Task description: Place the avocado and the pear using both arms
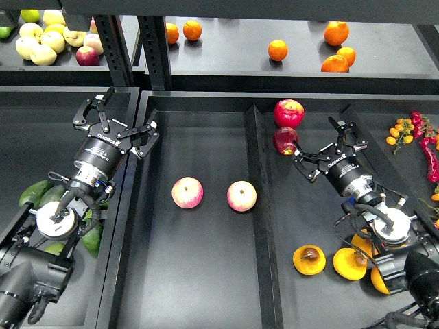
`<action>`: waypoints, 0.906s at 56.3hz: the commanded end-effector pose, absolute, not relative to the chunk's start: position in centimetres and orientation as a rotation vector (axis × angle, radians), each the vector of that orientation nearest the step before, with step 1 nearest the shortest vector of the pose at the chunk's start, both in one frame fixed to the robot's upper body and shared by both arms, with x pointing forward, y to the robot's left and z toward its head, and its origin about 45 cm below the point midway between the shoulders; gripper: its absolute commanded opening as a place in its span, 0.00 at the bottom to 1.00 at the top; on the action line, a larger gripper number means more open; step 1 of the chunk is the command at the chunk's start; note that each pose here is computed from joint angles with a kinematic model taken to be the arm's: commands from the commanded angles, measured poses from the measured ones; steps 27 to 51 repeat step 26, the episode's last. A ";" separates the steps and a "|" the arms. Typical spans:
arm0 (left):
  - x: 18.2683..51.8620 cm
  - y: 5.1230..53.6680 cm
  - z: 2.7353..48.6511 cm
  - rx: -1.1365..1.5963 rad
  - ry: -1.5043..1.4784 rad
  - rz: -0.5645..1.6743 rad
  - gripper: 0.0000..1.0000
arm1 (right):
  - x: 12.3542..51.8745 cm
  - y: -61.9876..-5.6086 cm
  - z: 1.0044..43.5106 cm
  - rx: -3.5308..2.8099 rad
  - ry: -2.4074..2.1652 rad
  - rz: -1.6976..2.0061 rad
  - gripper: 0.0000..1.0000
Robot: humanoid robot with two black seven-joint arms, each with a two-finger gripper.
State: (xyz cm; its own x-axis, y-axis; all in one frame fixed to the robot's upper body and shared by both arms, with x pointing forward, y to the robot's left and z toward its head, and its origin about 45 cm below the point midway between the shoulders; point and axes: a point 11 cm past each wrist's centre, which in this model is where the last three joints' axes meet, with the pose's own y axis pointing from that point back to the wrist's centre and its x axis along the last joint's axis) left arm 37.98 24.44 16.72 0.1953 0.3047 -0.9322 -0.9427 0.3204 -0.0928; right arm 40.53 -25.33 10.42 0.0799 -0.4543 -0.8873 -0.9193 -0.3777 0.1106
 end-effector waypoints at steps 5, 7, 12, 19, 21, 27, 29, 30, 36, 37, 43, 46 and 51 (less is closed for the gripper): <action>38.0 24.4 16.9 -0.820 0.980 1.022 0.99 | 40.5 -25.3 10.4 -1.876 1.353 1.254 1.00; 38.0 24.4 17.0 -0.825 0.977 1.021 0.99 | 40.5 -25.3 10.4 -1.876 1.353 1.254 1.00; 38.0 24.4 17.0 -0.826 0.975 1.021 0.99 | 40.5 -25.3 10.4 -1.876 1.353 1.254 1.00; 38.0 24.4 16.9 -0.826 0.975 1.021 0.99 | 40.5 -25.3 10.4 -1.876 1.353 1.254 1.00; 38.0 24.4 17.0 -0.826 0.974 1.019 0.99 | 40.5 -25.3 10.4 -1.876 1.353 1.254 1.00; 38.0 24.4 17.0 -0.826 0.975 1.021 0.99 | 40.5 -25.4 10.4 -1.875 1.355 1.255 1.00; 38.0 24.4 17.0 -0.826 0.975 1.021 0.99 | 40.5 -25.4 10.4 -1.875 1.355 1.255 1.00; 38.0 24.4 17.0 -0.826 0.975 1.021 0.99 | 40.5 -25.4 10.4 -1.875 1.355 1.255 1.00; 38.0 24.4 17.0 -0.826 0.975 1.021 0.99 | 40.5 -25.4 10.4 -1.875 1.355 1.255 1.00; 38.0 24.4 17.0 -0.826 0.975 1.021 0.99 | 40.5 -25.4 10.4 -1.875 1.355 1.255 1.00; 38.0 24.4 17.0 -0.826 0.975 1.021 0.99 | 40.5 -25.4 10.4 -1.875 1.355 1.255 1.00; 38.0 24.4 17.0 -0.826 0.975 1.021 0.99 | 40.5 -25.4 10.4 -1.875 1.355 1.255 1.00; 38.0 24.4 17.0 -0.826 0.975 1.021 0.99 | 40.5 -25.4 10.4 -1.875 1.355 1.255 1.00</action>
